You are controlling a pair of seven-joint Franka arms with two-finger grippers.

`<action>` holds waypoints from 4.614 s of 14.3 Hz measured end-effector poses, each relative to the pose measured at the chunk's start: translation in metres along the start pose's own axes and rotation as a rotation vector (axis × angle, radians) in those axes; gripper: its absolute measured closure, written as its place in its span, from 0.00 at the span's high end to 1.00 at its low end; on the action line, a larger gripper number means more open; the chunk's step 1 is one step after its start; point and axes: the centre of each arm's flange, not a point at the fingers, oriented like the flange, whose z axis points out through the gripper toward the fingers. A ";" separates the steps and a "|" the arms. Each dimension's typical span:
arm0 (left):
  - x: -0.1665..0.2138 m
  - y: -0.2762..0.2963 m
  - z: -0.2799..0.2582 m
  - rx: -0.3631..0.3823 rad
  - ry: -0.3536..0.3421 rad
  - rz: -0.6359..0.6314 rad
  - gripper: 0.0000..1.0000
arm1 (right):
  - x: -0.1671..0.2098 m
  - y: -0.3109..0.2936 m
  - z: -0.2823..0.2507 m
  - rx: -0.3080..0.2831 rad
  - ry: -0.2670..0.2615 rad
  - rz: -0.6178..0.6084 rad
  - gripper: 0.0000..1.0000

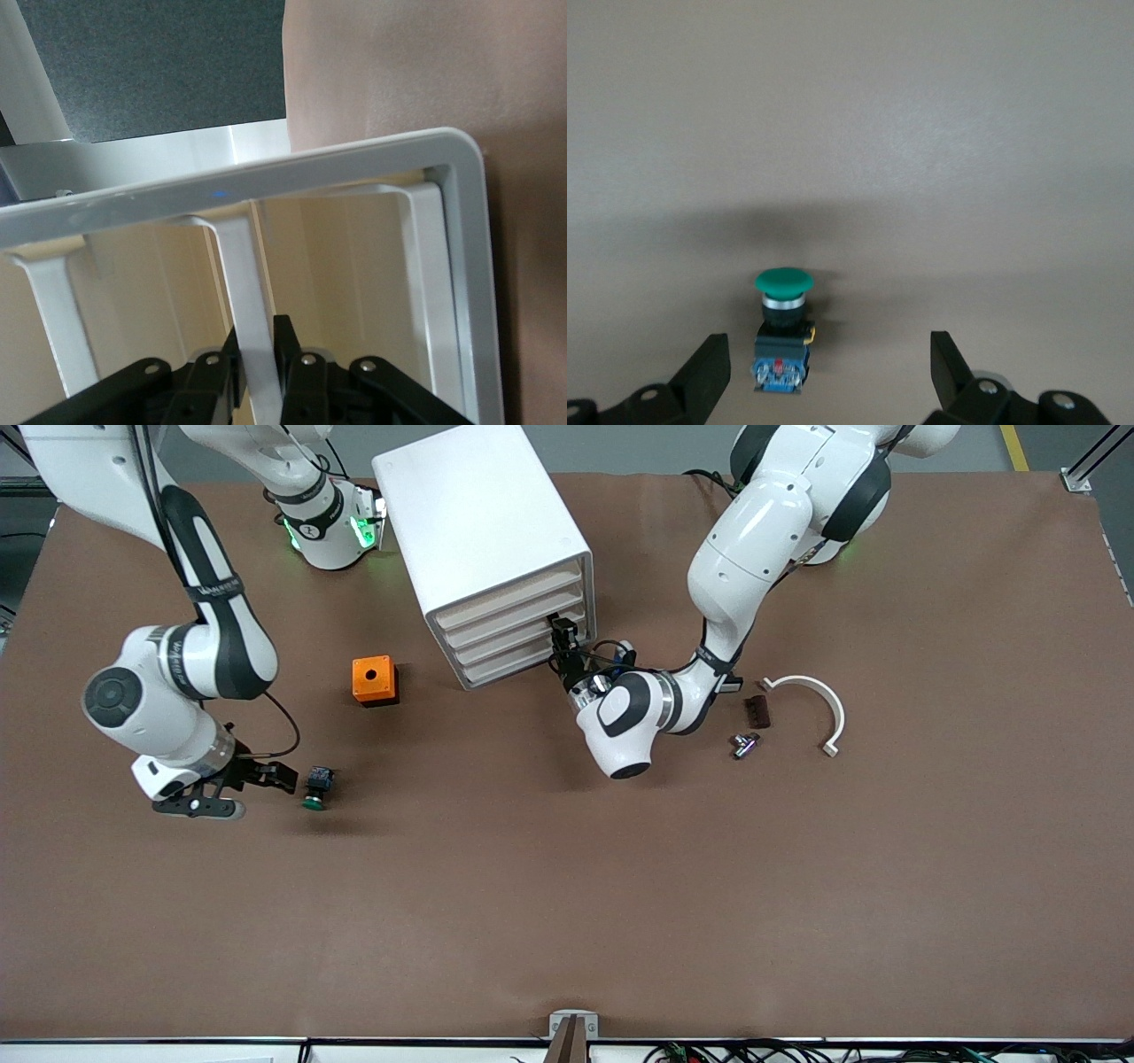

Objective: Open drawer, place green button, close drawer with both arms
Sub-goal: 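Pull the drawer open with the left gripper while the right gripper reaches the button, then grasp the green push button with the right gripper and lift it, then carry the green button over the open drawer with the right gripper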

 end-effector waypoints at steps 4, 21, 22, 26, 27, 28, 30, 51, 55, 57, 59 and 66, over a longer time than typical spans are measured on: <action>0.002 0.003 -0.002 -0.003 -0.003 -0.018 0.12 | -0.019 -0.022 0.039 0.002 0.013 0.028 1.00; 0.057 0.009 -0.156 -0.073 -0.280 -0.026 0.18 | -0.039 -0.039 0.065 -0.005 -0.022 0.148 1.00; 0.061 0.010 -0.163 -0.078 -0.292 -0.028 0.18 | -0.039 -0.039 0.065 -0.006 -0.022 0.161 0.97; 0.067 0.011 -0.172 -0.083 -0.308 -0.031 0.22 | -0.041 -0.047 0.066 -0.006 -0.024 0.188 0.65; 0.067 0.011 -0.172 -0.083 -0.308 -0.031 0.22 | -0.042 -0.049 0.066 -0.006 -0.025 0.189 0.55; 0.067 0.011 -0.172 -0.083 -0.308 -0.031 0.28 | -0.042 -0.050 0.066 -0.006 -0.025 0.191 0.44; 0.067 0.010 -0.172 -0.084 -0.308 -0.024 0.49 | -0.042 -0.050 0.066 -0.006 -0.024 0.204 0.41; 0.072 -0.089 -0.316 -0.809 0.246 1.042 1.00 | -0.080 -0.327 -0.128 -0.052 -0.116 0.601 0.41; 0.057 -0.093 -0.328 -0.988 0.473 1.093 1.00 | -0.123 -0.378 -0.131 -0.037 -0.154 0.676 0.41; 0.046 -0.096 -0.327 -1.047 0.548 1.107 1.00 | -0.147 -0.400 -0.129 -0.034 -0.170 0.694 0.41; 0.040 -0.107 -0.328 -1.072 0.588 1.128 1.00 | -0.176 -0.426 -0.122 -0.013 -0.158 0.694 0.41; 0.016 -0.146 -0.316 -1.090 0.779 1.164 1.00 | -0.231 -0.469 -0.093 0.028 -0.134 0.628 0.41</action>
